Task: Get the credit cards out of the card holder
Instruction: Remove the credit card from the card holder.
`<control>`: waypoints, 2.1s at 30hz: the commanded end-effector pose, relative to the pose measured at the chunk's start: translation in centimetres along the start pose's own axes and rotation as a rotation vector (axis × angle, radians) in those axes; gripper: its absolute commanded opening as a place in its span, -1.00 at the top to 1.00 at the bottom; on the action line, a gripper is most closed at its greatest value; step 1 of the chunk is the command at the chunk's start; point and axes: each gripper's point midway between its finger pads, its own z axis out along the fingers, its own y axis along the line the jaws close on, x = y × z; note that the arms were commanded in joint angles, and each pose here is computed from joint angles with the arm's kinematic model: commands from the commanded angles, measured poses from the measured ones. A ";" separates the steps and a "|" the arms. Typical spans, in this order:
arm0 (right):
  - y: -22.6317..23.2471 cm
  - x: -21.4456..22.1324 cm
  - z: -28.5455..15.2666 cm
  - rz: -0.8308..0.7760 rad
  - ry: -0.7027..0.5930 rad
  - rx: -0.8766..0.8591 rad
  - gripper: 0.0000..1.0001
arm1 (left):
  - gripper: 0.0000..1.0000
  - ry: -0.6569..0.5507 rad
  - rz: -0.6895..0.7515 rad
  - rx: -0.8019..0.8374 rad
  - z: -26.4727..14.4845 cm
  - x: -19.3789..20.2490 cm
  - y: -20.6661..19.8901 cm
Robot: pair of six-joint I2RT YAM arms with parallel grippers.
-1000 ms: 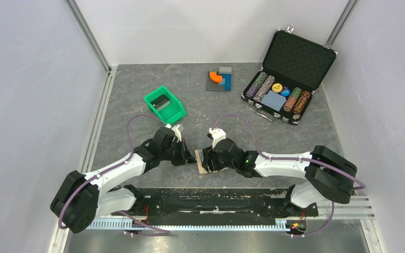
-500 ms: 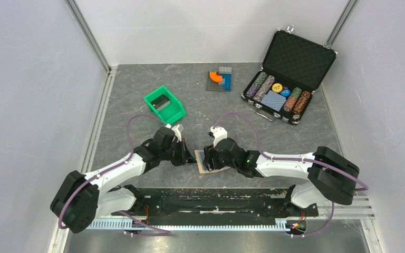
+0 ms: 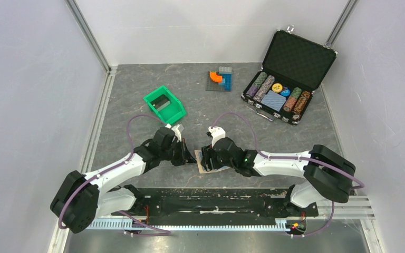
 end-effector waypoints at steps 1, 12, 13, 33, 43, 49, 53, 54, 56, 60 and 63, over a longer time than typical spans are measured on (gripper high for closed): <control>0.8 -1.3 0.3 -0.009 -0.023 -0.010 -0.34 | 0.95 0.001 0.001 0.040 -0.2 -0.1 -1.0; -0.2 -0.9 0.6 -0.023 -0.004 0.044 -0.19 | 0.95 0.004 0.003 0.042 -0.2 -0.1 -1.1; -0.3 -1.1 0.4 -0.024 -0.010 0.056 -0.17 | 0.95 0.004 0.005 0.041 -0.2 -0.1 -1.1; 0.7 -2.1 -1.3 -0.090 -0.052 -0.002 -0.30 | 0.95 0.007 0.003 0.037 -0.2 0.1 -0.9; 0.7 0.0 0.1 -0.080 0.025 -0.010 -0.38 | 0.95 0.002 0.003 0.041 -0.3 0.1 -0.9; 0.5 1.3 0.8 -0.082 0.070 -0.007 -0.38 | 0.95 0.005 0.003 0.039 -0.3 0.2 -0.9; -0.3 1.1 0.8 -0.084 0.065 0.042 -0.24 | 0.95 0.004 0.005 0.040 -0.3 0.1 -0.9; -0.4 0.9 0.7 -0.084 0.060 0.051 -0.22 | 0.95 0.005 0.004 0.038 -0.3 0.2 -0.8; -0.6 0.5 0.4 -0.084 0.046 0.068 -0.20 | 0.95 0.006 0.005 0.038 -0.2 0.2 -0.8; -0.9 -0.3 -0.1 -0.084 0.017 0.088 -0.17 | 0.95 0.006 0.004 0.034 -0.2 0.1 -0.7; -1.1 -0.7 -0.6 -0.084 0.003 0.096 -0.20 | 0.95 0.010 0.005 0.032 -0.1 0.2 -0.7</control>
